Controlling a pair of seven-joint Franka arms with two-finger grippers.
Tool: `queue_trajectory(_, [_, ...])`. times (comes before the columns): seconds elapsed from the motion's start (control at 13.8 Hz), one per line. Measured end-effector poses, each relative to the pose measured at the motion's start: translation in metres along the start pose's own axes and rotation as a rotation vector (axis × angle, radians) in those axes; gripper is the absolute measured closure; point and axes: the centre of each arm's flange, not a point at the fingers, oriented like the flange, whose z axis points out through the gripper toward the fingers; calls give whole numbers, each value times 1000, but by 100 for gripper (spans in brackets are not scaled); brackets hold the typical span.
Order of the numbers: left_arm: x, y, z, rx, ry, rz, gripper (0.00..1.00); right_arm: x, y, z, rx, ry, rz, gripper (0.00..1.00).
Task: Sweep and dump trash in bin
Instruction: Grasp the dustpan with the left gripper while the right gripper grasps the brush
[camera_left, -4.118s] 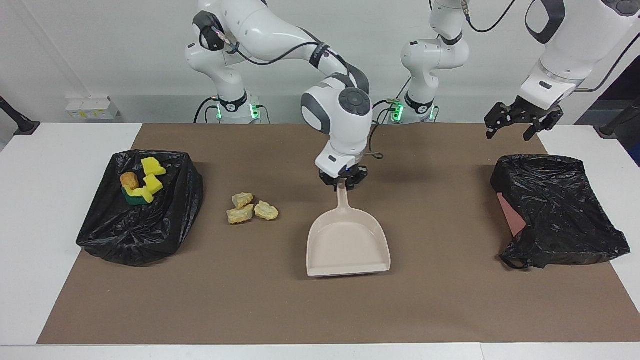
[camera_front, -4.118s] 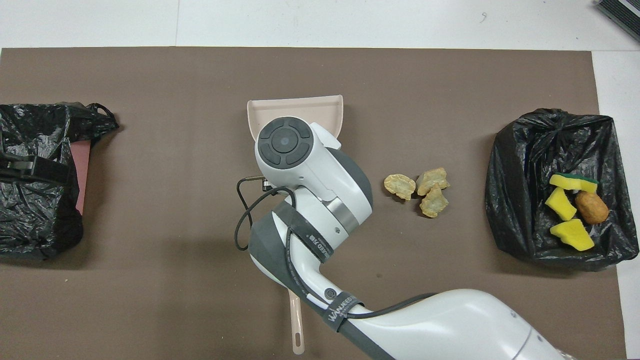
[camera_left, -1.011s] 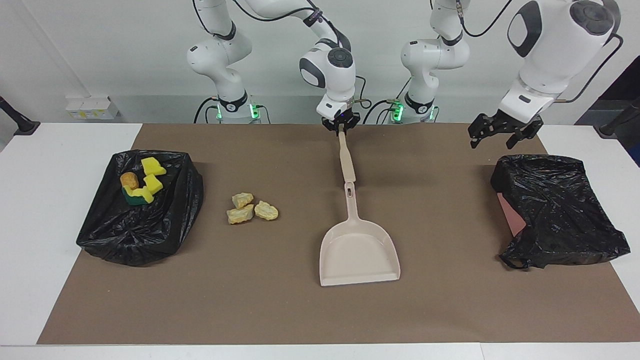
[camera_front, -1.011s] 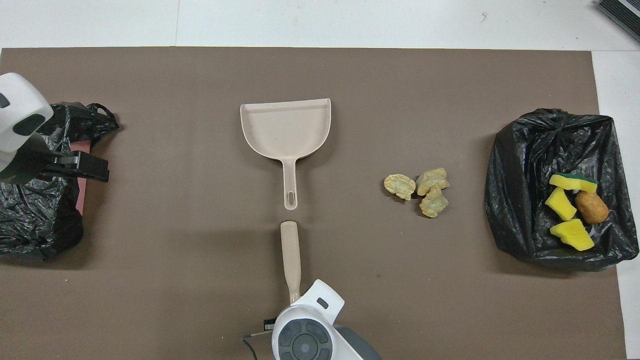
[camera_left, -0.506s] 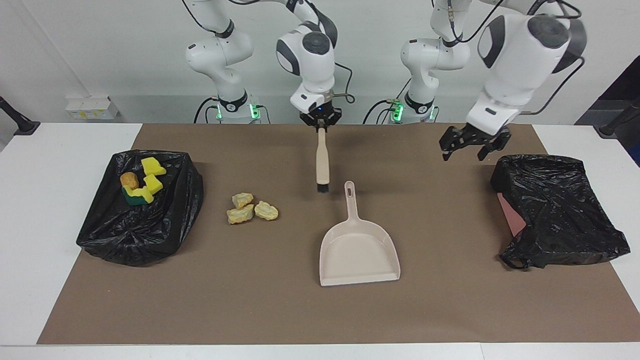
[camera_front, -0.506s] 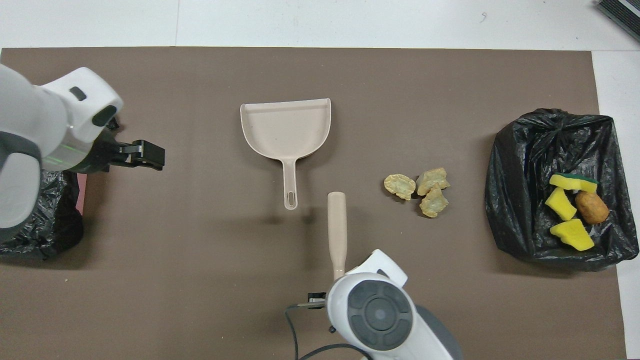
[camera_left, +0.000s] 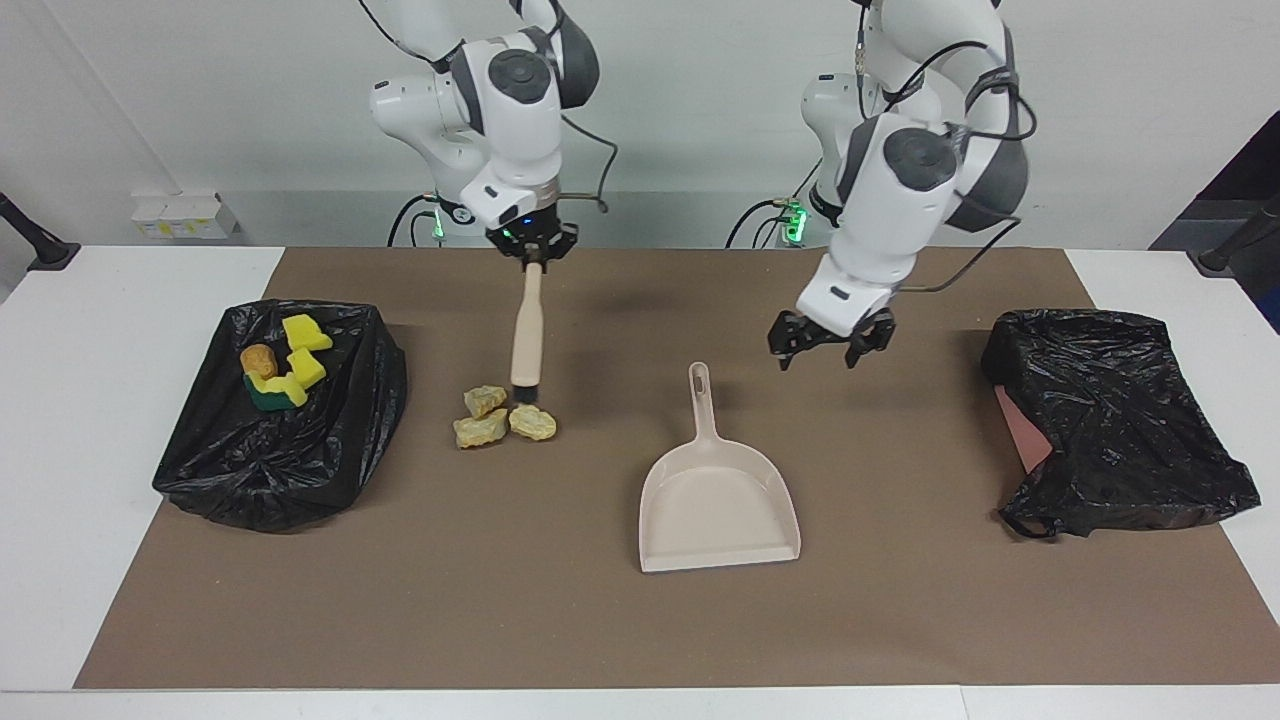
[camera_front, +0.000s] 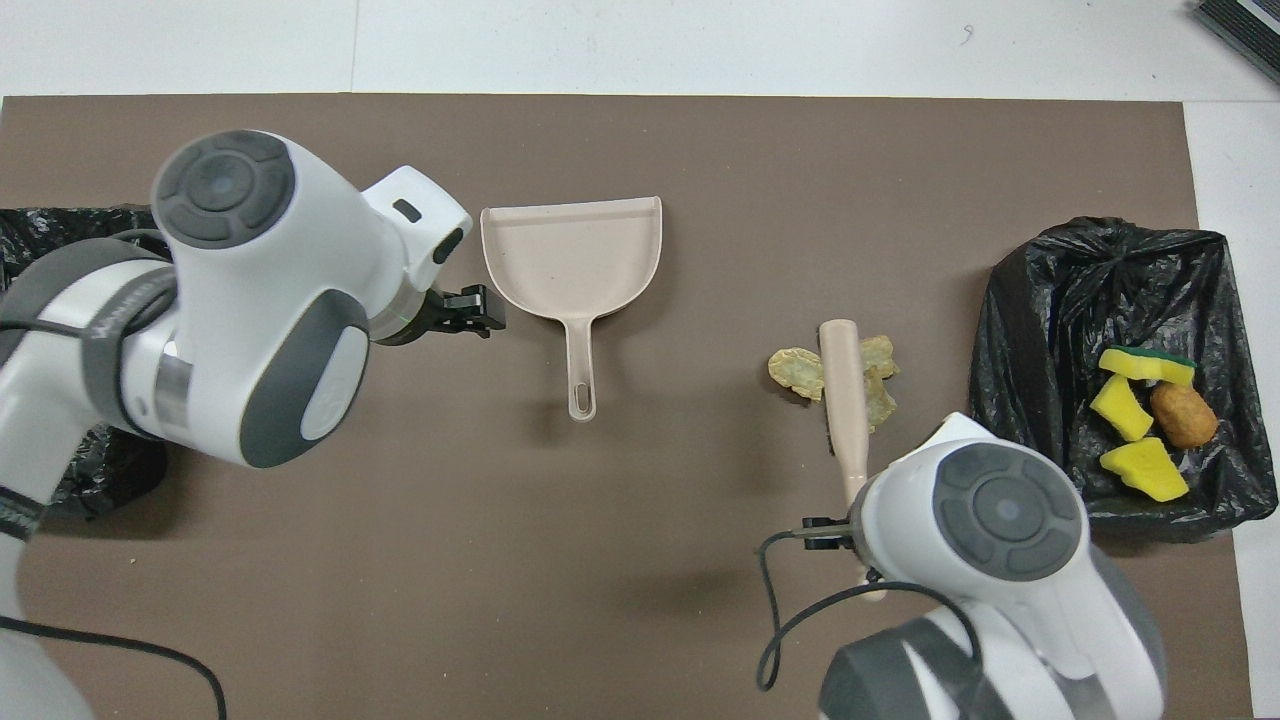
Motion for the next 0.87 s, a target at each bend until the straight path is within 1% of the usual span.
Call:
queue_trajectory(0.14, [-4,21,24,-4,3,5,0,16,44,15,-74,-15,-32,74])
queue_trajectory(0.29, [-14,43,49,-5,3,20,0,27,68,33,-127,-46,-45,74])
queue_trajectory(0.58, [-35,85,87,-19,11,22,0,39,84,71,-169,-94,-72,74])
queue_trajectory(0.79, [-46,113,118,-22,5,4,0,41,86,85,-174,-122,-84,74])
queue_trajectory(0.87, [-46,116,123,-22,4,-1,4,42,83,89,-174,-127,-87,74])
